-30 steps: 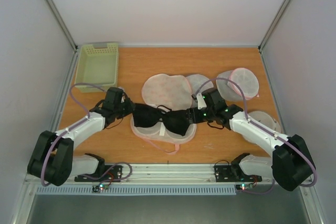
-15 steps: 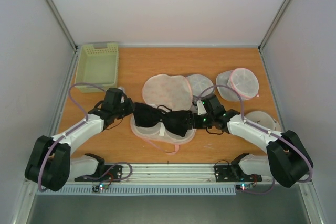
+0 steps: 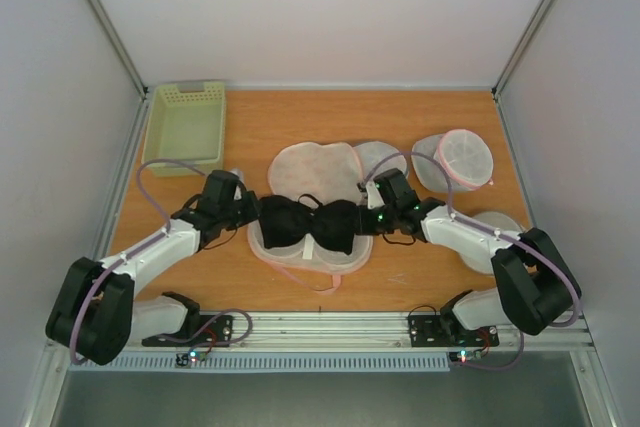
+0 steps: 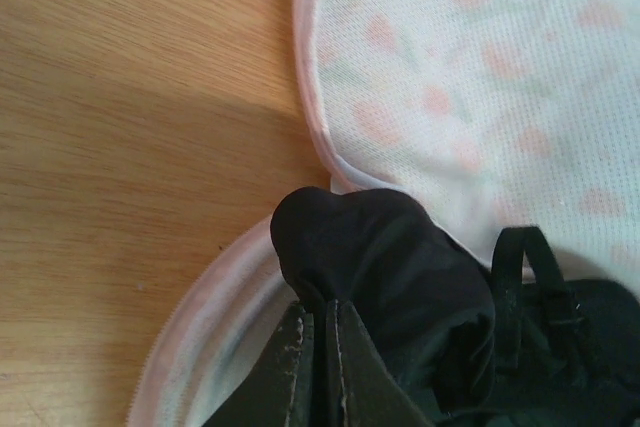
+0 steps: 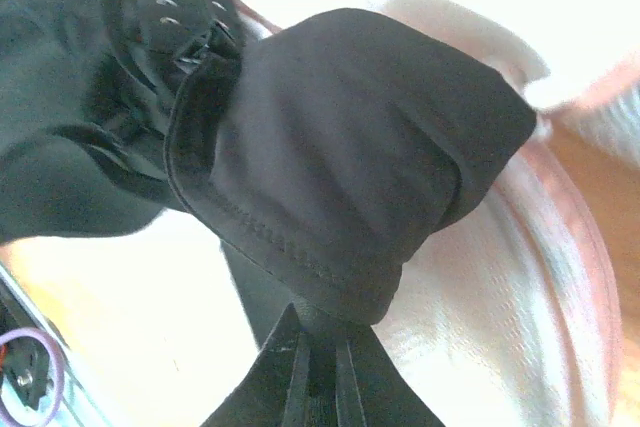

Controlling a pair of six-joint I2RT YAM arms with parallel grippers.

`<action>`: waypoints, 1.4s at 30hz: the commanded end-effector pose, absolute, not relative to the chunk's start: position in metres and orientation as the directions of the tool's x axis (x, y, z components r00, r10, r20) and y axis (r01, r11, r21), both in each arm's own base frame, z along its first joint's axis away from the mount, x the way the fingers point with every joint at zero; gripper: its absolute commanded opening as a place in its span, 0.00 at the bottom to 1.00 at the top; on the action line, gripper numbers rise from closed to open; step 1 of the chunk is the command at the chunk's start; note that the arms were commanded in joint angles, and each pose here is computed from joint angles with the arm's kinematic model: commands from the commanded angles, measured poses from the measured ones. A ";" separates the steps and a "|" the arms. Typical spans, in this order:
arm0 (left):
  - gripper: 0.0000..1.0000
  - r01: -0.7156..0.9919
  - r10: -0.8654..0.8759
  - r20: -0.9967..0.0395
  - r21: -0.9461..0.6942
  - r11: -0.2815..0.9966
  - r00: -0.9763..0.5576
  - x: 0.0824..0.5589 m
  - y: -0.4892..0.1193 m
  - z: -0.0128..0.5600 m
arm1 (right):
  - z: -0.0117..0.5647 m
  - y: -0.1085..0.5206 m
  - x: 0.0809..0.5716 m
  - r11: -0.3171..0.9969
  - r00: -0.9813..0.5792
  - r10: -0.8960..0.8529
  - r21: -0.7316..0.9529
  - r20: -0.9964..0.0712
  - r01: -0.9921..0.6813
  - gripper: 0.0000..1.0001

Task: Unzip the laundry bag and remove the bra

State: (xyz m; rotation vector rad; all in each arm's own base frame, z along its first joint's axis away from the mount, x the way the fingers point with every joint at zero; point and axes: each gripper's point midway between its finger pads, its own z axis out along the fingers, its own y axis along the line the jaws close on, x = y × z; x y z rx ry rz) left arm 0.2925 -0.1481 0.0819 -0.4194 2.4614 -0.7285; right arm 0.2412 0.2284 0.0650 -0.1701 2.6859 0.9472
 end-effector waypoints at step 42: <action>0.77 -0.026 -0.394 -0.323 -0.744 0.668 -0.860 0.290 -0.200 0.064 | 0.084 0.403 0.219 0.556 -0.581 -0.529 0.264 -0.618 -0.788 0.37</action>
